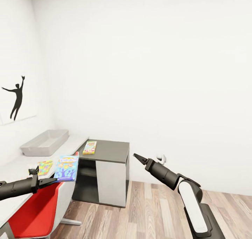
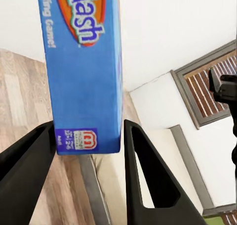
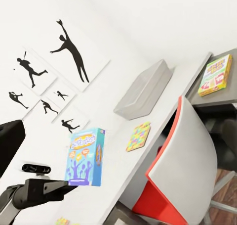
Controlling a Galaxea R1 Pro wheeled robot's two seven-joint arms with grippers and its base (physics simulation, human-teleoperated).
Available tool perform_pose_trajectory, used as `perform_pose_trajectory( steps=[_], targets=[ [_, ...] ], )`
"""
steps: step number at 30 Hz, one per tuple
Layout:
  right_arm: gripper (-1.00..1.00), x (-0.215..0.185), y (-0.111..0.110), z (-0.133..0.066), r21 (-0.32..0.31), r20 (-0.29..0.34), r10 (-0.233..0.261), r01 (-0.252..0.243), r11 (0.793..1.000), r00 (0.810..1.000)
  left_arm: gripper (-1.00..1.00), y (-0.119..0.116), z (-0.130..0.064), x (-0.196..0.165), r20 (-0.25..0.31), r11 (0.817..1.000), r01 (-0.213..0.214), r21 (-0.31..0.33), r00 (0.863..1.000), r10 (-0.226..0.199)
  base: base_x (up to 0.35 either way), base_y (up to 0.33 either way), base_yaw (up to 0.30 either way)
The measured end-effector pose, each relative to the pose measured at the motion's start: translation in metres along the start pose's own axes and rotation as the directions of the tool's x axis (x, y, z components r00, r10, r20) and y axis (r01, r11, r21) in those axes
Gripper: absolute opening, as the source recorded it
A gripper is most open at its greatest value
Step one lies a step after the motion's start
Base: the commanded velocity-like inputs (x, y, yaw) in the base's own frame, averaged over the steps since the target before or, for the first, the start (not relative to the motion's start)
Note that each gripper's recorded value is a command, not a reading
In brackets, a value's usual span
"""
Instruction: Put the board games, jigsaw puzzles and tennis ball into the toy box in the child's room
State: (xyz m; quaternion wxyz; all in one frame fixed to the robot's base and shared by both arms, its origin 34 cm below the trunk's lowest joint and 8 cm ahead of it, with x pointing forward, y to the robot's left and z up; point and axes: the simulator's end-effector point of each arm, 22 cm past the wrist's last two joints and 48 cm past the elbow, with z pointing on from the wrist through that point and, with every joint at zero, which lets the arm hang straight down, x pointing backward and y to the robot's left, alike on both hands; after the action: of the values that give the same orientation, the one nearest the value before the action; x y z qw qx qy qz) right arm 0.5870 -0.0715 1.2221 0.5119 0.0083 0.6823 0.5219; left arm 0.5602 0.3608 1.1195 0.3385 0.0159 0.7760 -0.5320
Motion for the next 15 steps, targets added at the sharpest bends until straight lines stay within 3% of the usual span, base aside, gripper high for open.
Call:
perform_pose_trajectory(
  steps=[8, 15],
  targets=[
    [1.00, 0.000, -0.001, 0.000, 0.002, -0.001, -0.001, 0.001, 1.000, 1.000, -1.00, 0.000, -0.034, -0.027, 0.158, 1.000, 0.007, 0.016, 0.987, -0.009, 0.138, 0.000, 0.061],
    [1.00, 0.003, 0.004, 0.002, -0.004, -0.008, -0.012, 0.012, 1.000, 1.000, -1.00, 0.000, -0.035, -0.028, 0.162, 1.000, 0.007, 0.017, 0.987, -0.009, 0.003, 0.000, 0.000]
  ],
)
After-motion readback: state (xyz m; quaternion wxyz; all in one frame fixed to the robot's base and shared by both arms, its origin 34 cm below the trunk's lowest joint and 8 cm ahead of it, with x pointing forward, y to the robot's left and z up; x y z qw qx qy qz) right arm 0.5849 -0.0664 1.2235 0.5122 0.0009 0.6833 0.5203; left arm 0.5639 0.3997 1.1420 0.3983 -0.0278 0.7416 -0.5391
